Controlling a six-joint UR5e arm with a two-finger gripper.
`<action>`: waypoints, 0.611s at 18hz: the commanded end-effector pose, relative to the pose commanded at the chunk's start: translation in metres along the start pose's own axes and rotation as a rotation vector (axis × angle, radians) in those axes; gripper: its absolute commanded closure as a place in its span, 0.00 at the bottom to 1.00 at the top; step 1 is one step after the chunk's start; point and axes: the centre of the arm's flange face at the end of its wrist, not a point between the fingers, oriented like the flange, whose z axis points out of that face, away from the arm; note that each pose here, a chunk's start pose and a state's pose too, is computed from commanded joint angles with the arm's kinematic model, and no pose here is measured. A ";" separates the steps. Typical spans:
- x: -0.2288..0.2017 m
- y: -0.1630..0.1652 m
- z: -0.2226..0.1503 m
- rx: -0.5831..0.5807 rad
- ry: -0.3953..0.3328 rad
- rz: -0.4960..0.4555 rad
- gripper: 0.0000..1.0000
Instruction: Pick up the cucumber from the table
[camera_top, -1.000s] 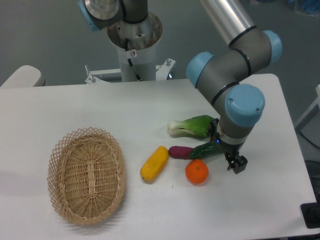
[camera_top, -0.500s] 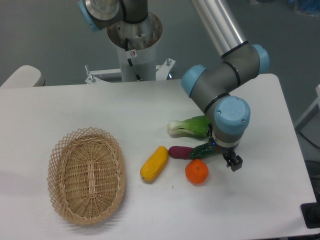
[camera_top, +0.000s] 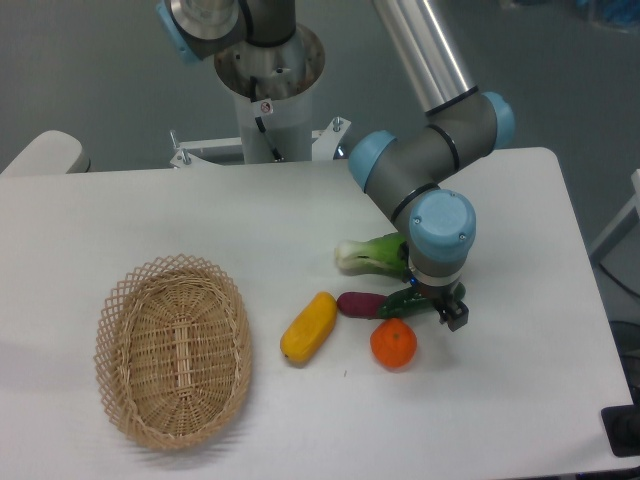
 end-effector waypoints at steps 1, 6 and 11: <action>0.000 -0.001 0.000 0.001 0.000 -0.003 0.00; -0.002 -0.004 0.003 0.001 -0.016 -0.001 0.00; -0.004 -0.005 0.003 0.001 -0.025 0.005 0.41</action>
